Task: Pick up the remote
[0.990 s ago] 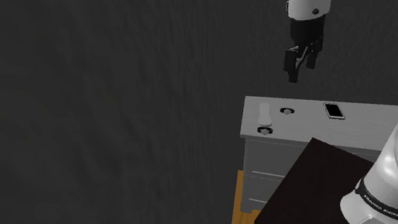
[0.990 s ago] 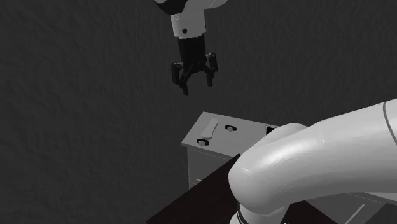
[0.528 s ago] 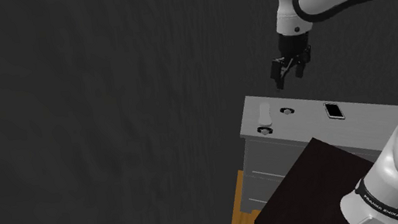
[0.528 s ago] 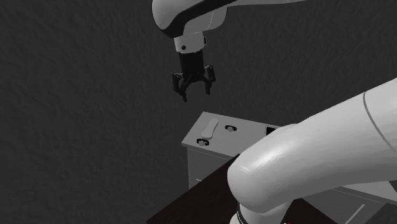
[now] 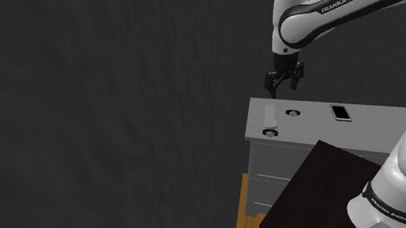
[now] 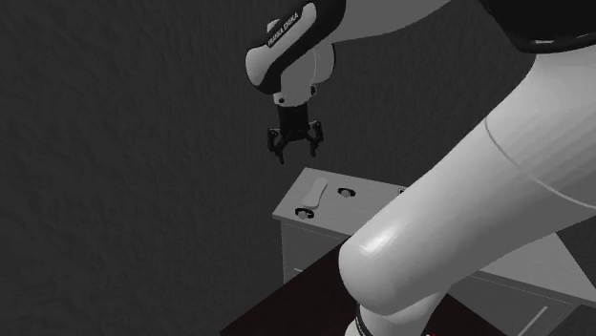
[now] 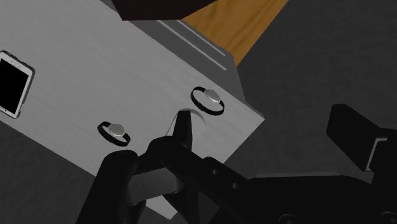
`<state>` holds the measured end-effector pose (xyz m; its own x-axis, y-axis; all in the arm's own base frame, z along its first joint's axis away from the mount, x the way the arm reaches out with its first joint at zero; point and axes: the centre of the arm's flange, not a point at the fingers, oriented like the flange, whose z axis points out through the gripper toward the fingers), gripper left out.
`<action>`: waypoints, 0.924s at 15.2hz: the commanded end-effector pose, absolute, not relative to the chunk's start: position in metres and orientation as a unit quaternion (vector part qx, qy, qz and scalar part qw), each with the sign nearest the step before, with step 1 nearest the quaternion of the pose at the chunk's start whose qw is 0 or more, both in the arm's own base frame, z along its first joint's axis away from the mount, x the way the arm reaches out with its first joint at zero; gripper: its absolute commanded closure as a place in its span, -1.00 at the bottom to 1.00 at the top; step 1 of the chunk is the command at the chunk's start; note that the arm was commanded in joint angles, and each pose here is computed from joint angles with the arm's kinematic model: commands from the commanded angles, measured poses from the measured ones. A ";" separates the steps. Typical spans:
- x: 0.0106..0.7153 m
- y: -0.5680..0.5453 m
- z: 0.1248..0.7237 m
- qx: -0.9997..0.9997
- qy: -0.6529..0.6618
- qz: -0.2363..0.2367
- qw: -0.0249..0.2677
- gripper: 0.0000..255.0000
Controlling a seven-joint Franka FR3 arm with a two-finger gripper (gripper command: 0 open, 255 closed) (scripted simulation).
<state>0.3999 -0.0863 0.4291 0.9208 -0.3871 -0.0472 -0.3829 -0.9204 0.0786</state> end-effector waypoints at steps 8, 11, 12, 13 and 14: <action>0.454 -0.156 0.348 0.956 -0.291 -0.020 0.020 -1.00; 0.468 -0.180 0.320 0.947 -0.321 -0.016 0.015 -1.00; 0.473 -0.188 0.311 0.943 -0.331 -0.015 0.013 -1.00; 0.477 -0.197 0.301 0.940 -0.341 -0.014 0.012 -1.00; 0.482 -0.205 0.292 0.936 -0.351 -0.013 0.010 -1.00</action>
<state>0.4789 -0.1941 0.3055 0.7679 -0.6402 -0.0202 -0.6396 -0.7681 0.0310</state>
